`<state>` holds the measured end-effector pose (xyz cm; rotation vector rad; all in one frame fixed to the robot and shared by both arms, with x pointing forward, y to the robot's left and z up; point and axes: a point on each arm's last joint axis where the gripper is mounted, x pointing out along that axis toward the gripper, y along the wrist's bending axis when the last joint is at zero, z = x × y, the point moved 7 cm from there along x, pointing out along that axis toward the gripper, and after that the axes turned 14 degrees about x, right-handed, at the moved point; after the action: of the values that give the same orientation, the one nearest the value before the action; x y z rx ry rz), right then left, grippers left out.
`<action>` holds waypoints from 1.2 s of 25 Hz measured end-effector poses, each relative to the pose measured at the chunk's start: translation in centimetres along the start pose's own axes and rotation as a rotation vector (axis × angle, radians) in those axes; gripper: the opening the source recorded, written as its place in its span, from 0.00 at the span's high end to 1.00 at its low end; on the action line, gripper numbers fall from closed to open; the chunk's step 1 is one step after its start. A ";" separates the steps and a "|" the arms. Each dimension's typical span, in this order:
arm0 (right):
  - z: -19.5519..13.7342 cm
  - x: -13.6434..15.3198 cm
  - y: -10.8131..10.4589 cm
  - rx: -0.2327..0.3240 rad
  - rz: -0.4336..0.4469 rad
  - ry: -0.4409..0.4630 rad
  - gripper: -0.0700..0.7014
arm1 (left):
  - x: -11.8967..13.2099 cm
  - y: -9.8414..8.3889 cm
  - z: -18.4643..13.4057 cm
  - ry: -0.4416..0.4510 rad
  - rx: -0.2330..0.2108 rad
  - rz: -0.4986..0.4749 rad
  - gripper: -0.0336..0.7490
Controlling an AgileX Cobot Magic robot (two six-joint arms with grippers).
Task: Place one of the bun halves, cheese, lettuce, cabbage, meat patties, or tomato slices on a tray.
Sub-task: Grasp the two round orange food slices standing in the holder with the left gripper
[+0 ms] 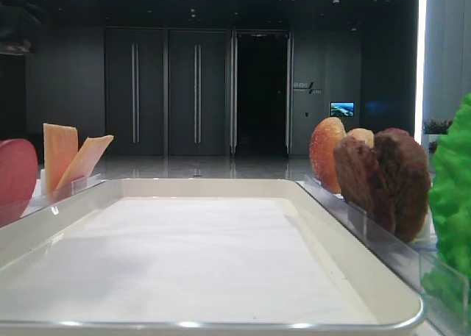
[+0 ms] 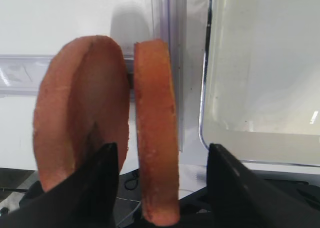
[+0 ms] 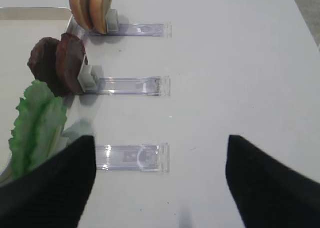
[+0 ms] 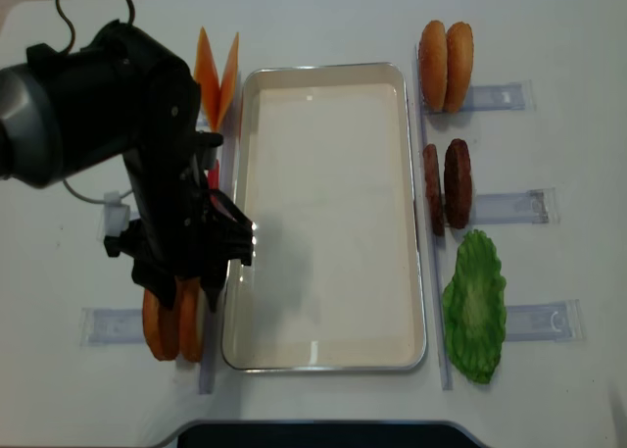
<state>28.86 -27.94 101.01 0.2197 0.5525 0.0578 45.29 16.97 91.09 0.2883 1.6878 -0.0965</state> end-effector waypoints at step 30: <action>0.0 0.0 0.0 0.000 0.000 0.000 0.21 | -0.8 0.1 -0.2 -0.026 0.031 -0.008 0.79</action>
<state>28.86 -27.94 101.01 0.2197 0.5525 0.0578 45.20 17.04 91.88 0.3019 1.6628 -0.1316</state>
